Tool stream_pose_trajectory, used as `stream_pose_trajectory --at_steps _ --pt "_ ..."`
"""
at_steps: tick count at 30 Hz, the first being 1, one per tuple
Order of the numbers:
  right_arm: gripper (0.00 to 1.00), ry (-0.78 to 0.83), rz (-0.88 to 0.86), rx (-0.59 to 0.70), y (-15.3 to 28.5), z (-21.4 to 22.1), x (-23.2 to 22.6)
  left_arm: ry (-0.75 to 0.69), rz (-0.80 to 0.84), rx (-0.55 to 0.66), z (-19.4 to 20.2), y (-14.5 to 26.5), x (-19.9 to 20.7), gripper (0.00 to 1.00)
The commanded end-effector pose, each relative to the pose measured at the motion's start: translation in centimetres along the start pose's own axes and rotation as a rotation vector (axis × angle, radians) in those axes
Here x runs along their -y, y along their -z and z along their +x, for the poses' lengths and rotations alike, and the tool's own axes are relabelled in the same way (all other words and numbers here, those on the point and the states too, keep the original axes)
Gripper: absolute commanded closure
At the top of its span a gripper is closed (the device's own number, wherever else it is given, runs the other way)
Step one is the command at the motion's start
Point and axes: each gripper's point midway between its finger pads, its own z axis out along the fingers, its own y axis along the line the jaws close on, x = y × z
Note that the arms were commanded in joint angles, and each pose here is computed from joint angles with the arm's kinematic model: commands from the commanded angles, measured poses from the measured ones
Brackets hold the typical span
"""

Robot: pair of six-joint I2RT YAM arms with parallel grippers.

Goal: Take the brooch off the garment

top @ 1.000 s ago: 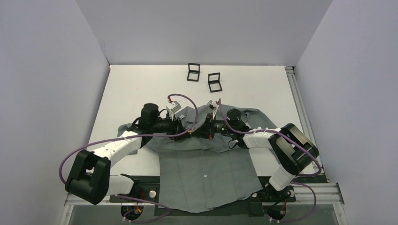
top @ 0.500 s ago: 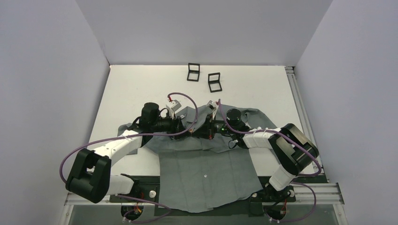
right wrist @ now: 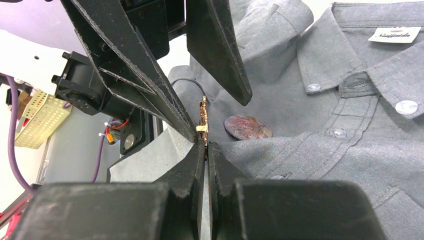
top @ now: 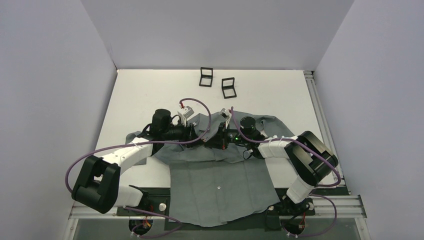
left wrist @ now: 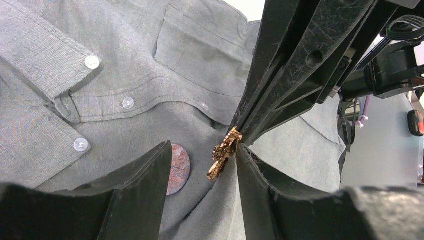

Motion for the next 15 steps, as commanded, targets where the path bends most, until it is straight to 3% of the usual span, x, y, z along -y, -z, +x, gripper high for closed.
stream_pose_trajectory --at_steps 1,5,15 --pt "1.00 0.071 -0.061 0.014 -0.25 -0.67 -1.49 -0.068 -0.066 0.068 -3.05 -0.25 -1.05 0.58" --pt "1.00 0.072 -0.059 0.013 -0.14 -0.64 -1.48 -0.071 -0.088 0.053 -2.74 -0.12 -1.47 0.67" --pt "1.00 0.070 -0.034 0.011 0.25 -0.57 -0.61 -0.076 -0.060 0.050 -2.76 0.60 -0.93 0.72"
